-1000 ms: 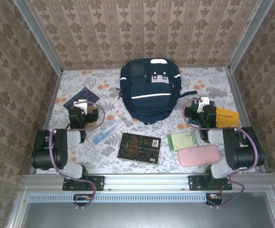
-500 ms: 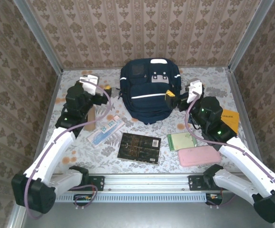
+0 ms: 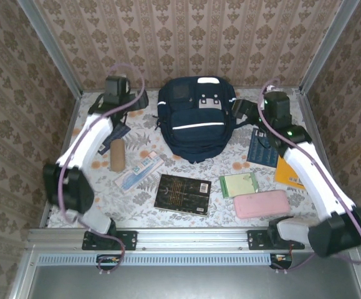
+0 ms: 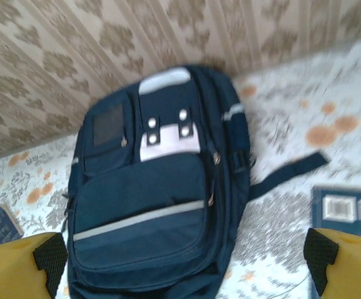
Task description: Pack the student bag
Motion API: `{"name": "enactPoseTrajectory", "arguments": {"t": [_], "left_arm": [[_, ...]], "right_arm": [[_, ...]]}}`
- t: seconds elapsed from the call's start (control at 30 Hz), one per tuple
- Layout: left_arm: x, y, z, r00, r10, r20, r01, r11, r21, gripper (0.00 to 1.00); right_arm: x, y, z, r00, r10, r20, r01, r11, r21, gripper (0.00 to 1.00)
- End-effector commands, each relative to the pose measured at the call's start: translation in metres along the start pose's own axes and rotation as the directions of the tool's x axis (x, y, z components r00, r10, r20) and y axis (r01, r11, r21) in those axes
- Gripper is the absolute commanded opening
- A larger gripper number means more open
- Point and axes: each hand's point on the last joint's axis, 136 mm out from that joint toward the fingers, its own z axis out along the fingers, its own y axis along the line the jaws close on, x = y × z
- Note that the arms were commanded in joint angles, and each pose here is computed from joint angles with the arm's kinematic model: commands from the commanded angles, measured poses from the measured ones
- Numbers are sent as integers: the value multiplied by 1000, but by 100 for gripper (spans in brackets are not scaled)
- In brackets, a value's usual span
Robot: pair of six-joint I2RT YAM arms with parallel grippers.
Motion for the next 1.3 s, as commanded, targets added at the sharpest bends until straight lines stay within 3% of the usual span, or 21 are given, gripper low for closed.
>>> {"name": "enactPoseTrajectory", "arguments": {"t": [0.0,0.17,0.3,0.47,0.67,0.77,0.9,1.13,1.27], "left_arm": [[28,-30,34,983,-23,-180,32,998,49,100],[24,-49,94,973,-38,-230,65,992,112,91],[30,-60,135,964,-39,-262,82,985,154,83],[42,-83,176,958,-4,-288,59,981,182,77],[64,-75,204,958,27,-286,-8,998,68,79],[80,-67,209,947,56,-316,-54,998,15,72],[97,-45,197,925,141,-353,-206,967,-153,69],[145,-11,168,854,24,-520,-159,963,-218,66],[166,-9,148,841,-21,-540,-99,977,-191,65]], "right_arm": [[51,-6,18,967,180,-182,-179,984,21,100],[95,-4,57,926,190,-326,-203,979,-7,98],[119,-11,87,870,238,-431,-227,971,78,90],[137,-28,117,845,264,-465,-200,962,184,90],[149,-54,141,826,249,-507,-87,943,322,92],[151,-62,149,826,244,-508,-55,932,358,93],[150,-71,156,825,227,-517,-2,917,400,93],[143,-84,184,811,151,-565,132,894,428,93],[130,-79,217,797,141,-587,143,901,411,92]]}}
